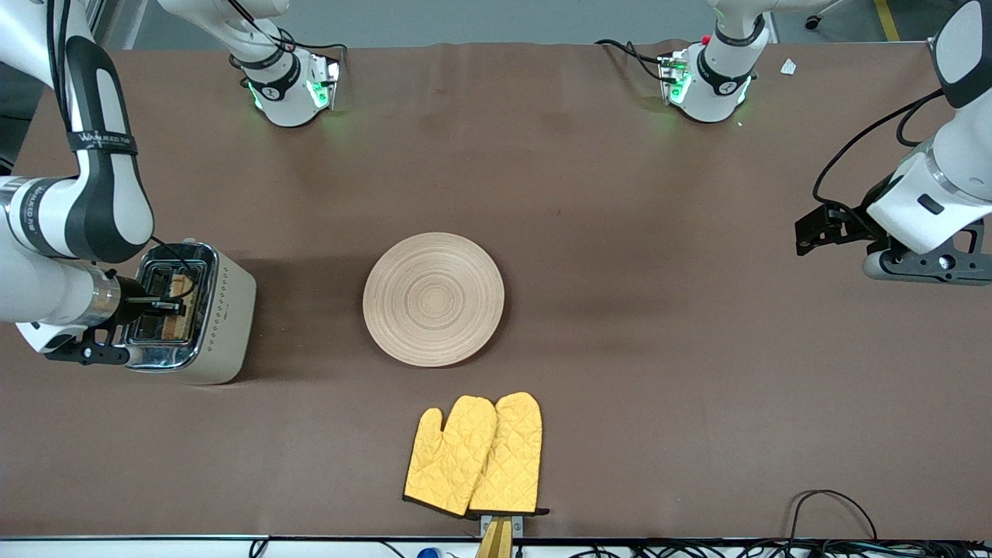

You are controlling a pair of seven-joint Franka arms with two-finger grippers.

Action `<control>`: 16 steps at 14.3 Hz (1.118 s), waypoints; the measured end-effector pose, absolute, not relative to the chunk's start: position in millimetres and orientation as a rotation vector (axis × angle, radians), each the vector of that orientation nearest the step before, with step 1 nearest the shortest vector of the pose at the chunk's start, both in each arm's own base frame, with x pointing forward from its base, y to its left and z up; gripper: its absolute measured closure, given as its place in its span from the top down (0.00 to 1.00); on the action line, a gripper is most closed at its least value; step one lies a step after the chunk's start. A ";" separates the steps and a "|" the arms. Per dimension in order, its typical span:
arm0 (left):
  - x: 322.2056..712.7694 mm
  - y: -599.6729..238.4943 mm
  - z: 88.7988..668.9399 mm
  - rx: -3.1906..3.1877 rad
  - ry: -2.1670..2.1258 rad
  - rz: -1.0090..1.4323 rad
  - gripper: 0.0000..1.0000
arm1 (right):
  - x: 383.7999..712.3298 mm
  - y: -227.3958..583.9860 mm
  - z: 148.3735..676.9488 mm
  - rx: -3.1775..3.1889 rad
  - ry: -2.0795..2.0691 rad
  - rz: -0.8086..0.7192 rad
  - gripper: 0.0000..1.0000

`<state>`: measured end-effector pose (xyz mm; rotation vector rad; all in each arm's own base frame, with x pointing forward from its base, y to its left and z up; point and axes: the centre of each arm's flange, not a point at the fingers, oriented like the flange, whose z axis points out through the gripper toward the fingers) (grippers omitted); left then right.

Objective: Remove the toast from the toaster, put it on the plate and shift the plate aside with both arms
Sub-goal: 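Lower the right gripper over the toast slice in the toaster, then grasp the toast slice with the right gripper and lift it out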

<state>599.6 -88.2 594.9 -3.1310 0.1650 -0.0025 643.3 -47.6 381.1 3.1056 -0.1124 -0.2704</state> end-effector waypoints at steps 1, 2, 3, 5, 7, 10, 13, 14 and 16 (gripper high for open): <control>599.8 -89.3 594.5 -3.142 0.165 -0.003 1.00 | 643.6 -47.5 381.9 3.097 -0.103 -0.268 0.08; 599.7 -90.2 594.4 -3.152 0.165 -0.002 1.00 | 644.2 -46.5 383.8 3.089 -0.093 -0.262 0.08; 599.7 -90.7 594.5 -3.157 0.165 -0.002 1.00 | 644.8 -44.9 388.3 3.086 -0.086 -0.250 0.07; 599.8 -90.7 594.8 -3.158 0.164 -0.005 1.00 | 644.4 -41.2 408.2 3.089 -0.072 -0.209 0.06; 599.9 -90.7 594.8 -3.159 0.164 -0.005 1.00 | 639.0 -30.3 438.1 3.093 -0.039 -0.177 0.06; 599.4 -90.7 592.5 -3.159 0.164 0.007 1.00 | 627.1 8.5 486.6 3.099 0.058 -0.113 0.06; 600.2 -87.7 584.6 -3.157 0.156 0.033 1.00 | 619.8 64.9 514.9 3.097 0.167 -0.064 0.06; 601.0 -87.0 580.7 -3.157 0.154 0.045 1.00 | 618.6 81.0 517.4 3.097 0.187 -0.054 0.06; 603.1 -86.5 574.0 -3.157 0.152 0.063 1.00 | 615.5 110.8 516.1 3.102 0.188 -0.046 0.06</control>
